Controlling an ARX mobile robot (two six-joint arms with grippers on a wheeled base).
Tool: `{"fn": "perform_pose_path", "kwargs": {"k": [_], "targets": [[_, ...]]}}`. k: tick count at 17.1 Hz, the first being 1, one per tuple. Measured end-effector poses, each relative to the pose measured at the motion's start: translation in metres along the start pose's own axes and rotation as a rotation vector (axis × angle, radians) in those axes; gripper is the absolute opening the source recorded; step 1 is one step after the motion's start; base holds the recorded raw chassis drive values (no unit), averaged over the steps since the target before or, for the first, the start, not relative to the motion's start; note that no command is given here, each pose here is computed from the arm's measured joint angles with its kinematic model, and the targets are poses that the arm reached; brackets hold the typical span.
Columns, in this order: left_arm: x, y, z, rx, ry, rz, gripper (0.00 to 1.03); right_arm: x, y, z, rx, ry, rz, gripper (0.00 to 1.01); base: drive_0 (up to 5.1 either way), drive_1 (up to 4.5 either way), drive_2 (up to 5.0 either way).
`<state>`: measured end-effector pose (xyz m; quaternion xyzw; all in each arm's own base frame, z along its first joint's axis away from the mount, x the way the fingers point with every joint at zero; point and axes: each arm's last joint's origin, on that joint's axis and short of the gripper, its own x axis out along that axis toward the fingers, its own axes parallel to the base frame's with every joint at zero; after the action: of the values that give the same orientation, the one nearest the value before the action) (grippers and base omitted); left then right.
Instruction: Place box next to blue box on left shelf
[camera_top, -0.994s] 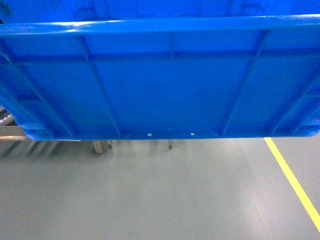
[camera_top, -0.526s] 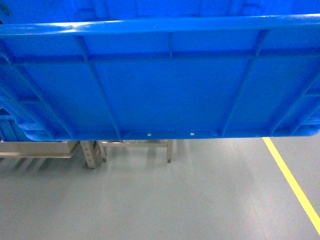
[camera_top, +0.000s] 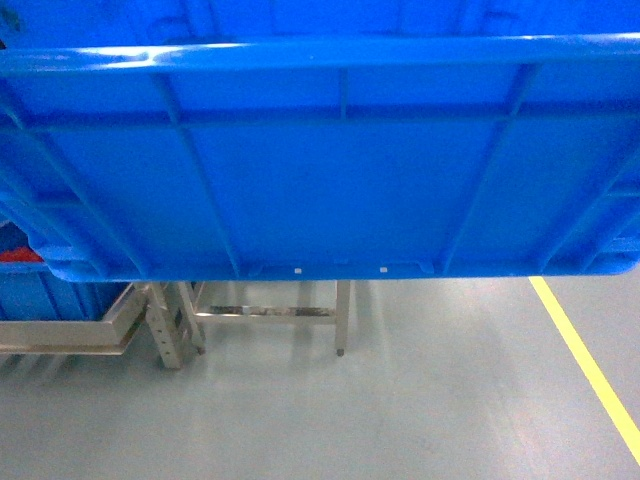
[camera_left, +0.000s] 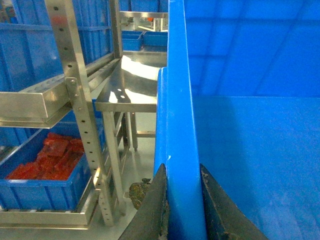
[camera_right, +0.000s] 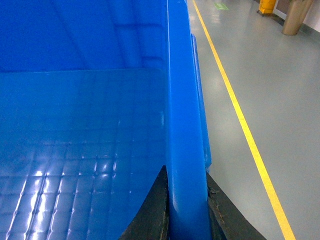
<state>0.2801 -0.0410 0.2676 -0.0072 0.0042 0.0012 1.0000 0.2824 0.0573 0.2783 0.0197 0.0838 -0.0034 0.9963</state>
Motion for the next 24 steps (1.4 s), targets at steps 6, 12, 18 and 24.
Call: {"fn": "perform_pose_path", "kwargs": {"k": [6,12,18,24], "targets": [[-0.0002,-0.0005,0.0003,-0.001,-0.003,-0.002,0.09,-0.001,-0.0004,0.0015,0.001,-0.009,-0.001,0.09,-4.9,2.53,2.5],[-0.0001,-0.0002,0.0002,0.0,-0.002,-0.001,0.09,-0.001,-0.0003,0.0011,0.001,-0.005,-0.001,0.09,-5.0,2.48,2.5],[-0.0001,-0.0002,0.0004,-0.001,-0.004,-0.001,0.09,-0.001,-0.0003,0.0013,0.001,-0.007,-0.001,0.09,-5.0,2.44,2.4],[-0.0001,-0.0003,0.0008,-0.002,-0.008,-0.002,0.09,-0.0013,-0.0003,0.0017,0.002,-0.01,-0.001,0.09,-4.8,1.34,3.4]]}}
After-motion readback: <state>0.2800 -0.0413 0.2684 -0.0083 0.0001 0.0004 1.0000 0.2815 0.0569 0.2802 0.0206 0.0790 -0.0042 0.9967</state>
